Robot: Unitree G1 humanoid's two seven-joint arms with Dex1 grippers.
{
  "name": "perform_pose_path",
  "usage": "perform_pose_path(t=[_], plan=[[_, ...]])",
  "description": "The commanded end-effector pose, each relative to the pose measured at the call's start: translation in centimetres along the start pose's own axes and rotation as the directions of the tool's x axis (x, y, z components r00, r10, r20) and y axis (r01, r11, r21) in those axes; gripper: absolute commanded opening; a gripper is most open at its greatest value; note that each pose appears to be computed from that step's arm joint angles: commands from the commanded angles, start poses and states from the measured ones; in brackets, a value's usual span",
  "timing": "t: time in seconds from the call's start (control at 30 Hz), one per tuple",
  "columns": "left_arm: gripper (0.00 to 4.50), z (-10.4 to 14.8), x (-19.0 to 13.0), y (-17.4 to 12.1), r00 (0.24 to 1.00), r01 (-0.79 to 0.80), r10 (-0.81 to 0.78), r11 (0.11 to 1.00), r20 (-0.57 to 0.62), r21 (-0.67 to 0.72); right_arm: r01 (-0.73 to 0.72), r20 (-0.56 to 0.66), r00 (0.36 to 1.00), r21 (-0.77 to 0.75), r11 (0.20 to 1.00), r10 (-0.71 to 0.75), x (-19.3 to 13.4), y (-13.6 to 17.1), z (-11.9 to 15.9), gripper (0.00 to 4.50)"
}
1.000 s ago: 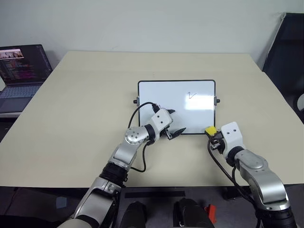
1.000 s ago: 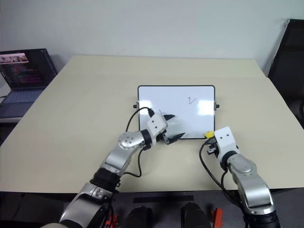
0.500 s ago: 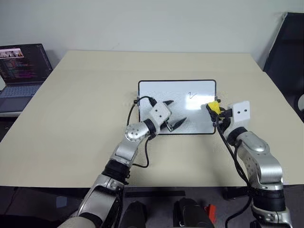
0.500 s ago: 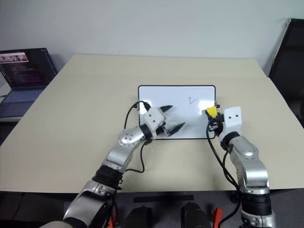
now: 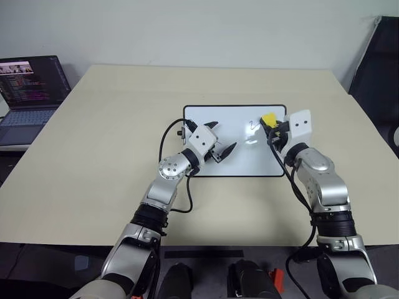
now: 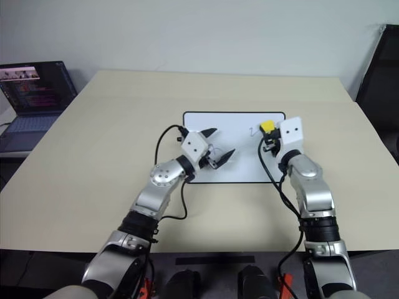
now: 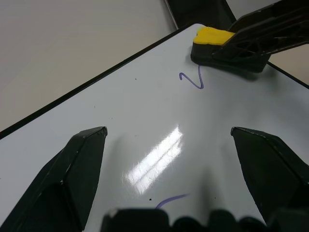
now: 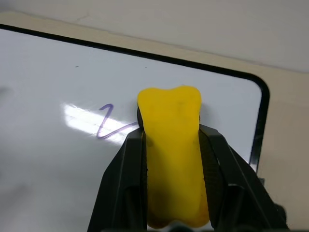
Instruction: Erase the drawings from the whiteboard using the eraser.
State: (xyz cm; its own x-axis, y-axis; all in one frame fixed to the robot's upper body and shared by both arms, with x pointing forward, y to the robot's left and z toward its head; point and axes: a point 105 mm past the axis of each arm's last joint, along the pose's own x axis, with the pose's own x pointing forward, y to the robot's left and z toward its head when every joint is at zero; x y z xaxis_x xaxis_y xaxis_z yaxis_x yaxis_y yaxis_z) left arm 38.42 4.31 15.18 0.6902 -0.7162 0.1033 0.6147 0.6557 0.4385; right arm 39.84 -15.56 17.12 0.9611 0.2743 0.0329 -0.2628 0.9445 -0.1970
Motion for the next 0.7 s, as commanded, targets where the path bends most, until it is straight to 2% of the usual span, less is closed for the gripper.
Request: perform_pose_path(t=[0.03, 0.23, 0.43, 0.6, 0.7], plan=[[4.50, 2.2, 0.2, 0.5, 0.996, -0.015, 0.013, 1.000, 0.086, 0.025, 0.008, 0.005, 1.000, -0.018, 1.000, -0.008, 0.1, 0.0, 0.0, 1.09], [4.50, 2.4, 0.2, 0.5, 0.995, -0.020, 0.018, 0.999, 0.095, 0.027, -0.170, -0.015, 0.985, -0.021, 0.985, 0.170, -0.8, 4.8, -0.9, 1.09], [4.50, 2.2, -0.2, 0.8, 0.996, -0.039, 0.037, 0.999, 0.083, 0.023, -0.353, -0.044, 0.936, -0.074, 0.933, 0.351, -2.1, 8.9, -1.6, 1.09], [4.50, 1.7, -0.8, 0.6, 0.996, -0.045, 0.044, 0.999, 0.072, 0.013, -0.253, -0.037, 0.967, -0.105, 0.962, 0.251, -1.0, 6.2, -1.1, 1.09], [4.50, 1.7, -0.8, 0.6, 0.996, -0.049, 0.049, 0.999, 0.070, 0.010, -0.134, -0.029, 0.991, -0.141, 0.981, 0.131, 0.2, 3.4, -0.5, 1.09]])
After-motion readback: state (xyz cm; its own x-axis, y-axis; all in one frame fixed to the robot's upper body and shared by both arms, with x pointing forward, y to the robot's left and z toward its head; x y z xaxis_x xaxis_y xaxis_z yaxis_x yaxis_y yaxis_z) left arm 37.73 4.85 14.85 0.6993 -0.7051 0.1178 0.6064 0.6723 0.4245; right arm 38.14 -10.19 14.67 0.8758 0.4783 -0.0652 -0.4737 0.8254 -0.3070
